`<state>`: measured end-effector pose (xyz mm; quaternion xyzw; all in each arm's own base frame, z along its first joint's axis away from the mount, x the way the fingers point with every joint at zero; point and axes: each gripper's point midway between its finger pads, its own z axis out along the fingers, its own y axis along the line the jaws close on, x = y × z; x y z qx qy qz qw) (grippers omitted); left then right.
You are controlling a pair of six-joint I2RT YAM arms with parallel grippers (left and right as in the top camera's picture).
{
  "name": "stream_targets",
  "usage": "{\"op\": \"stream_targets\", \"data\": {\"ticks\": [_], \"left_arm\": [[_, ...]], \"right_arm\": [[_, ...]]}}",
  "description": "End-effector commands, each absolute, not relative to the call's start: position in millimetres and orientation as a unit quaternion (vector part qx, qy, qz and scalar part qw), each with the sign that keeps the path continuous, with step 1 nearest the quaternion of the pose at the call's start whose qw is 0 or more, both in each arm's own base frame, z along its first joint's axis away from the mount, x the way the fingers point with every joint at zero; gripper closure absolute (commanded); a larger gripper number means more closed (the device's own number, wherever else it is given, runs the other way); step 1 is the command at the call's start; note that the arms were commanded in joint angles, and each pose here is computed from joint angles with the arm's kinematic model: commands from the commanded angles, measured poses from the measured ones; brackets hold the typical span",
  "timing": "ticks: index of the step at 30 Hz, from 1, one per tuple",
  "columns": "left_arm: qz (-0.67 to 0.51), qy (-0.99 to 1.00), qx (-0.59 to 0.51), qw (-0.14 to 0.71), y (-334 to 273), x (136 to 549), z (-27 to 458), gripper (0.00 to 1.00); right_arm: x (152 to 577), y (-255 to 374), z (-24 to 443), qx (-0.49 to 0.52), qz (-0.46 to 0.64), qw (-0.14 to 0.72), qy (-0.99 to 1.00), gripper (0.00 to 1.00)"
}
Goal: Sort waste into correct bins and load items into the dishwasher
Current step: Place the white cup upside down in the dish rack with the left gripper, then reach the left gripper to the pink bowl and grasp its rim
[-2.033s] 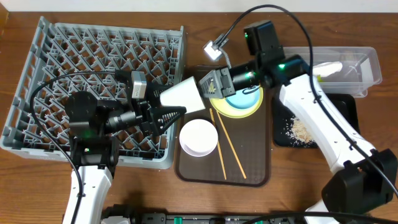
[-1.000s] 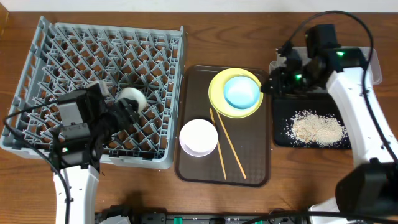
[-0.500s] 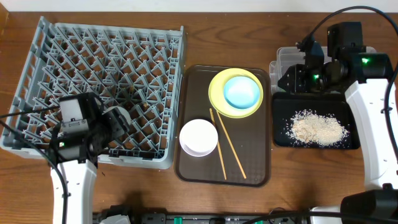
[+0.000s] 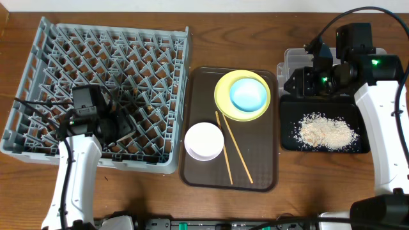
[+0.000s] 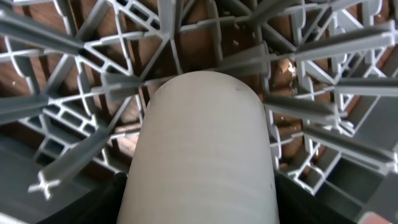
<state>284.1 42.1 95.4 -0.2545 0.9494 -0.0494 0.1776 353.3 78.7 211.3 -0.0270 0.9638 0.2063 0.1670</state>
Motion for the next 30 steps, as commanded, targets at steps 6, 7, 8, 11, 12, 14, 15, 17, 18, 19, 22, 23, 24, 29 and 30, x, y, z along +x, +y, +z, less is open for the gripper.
{"op": "stream_targets", "data": {"ticks": [6,7,8,11,12,14,15,17,18,19,22,23,24,29,30], "left_arm": [[-0.044,0.939,-0.247,0.237,50,304,130,0.1],[-0.044,0.938,-0.246,0.241,50,305,136,0.1],[-0.045,0.937,-0.246,0.244,50,305,142,0.1],[-0.053,0.936,-0.241,0.252,46,305,158,0.1],[-0.06,0.936,-0.236,0.256,42,305,164,0.09],[-0.083,0.936,-0.215,0.267,26,306,175,0.09],[-0.096,0.936,-0.201,0.273,16,307,180,0.09],[-0.107,0.94,-0.169,0.277,-5,306,185,0.08],[-0.113,0.943,-0.15,0.276,-17,305,186,0.09],[-0.12,0.946,-0.129,0.274,-30,303,186,0.08],[-0.137,0.951,-0.068,0.267,-69,300,185,0.08],[-0.145,0.953,-0.051,0.261,-82,297,184,0.08],[-0.159,0.954,-0.036,0.254,-96,294,182,0.08],[-0.203,0.951,0.054,0.227,-162,283,171,0.08],[-0.204,0.952,0.069,0.22,-173,280,167,0.09]], "right_arm": [[359,70,218,-0.02,0.203,0.182,0.962,0.15],[360,67,218,-0.017,0.202,0.183,0.962,0.12],[360,65,218,-0.013,0.202,0.183,0.962,0.11],[361,56,218,0.001,0.2,0.185,0.962,0.09],[361,53,218,0.005,0.199,0.185,0.962,0.08],[362,47,217,0.012,0.198,0.186,0.962,0.06],[361,45,217,0.016,0.197,0.185,0.963,0.06],[361,42,217,0.02,0.197,0.184,0.963,0.04],[361,41,217,0.022,0.196,0.184,0.963,0.04],[361,39,217,0.025,0.196,0.184,0.963,0.02],[361,38,216,0.027,0.196,0.184,0.963,0.01],[361,38,216,0.027,0.196,0.183,0.963,0.01],[360,38,216,0.027,0.196,0.183,0.963,0.01],[358,38,216,0.028,0.196,0.179,0.964,0.01],[358,38,216,0.028,0.196,0.178,0.964,0.01]]}}
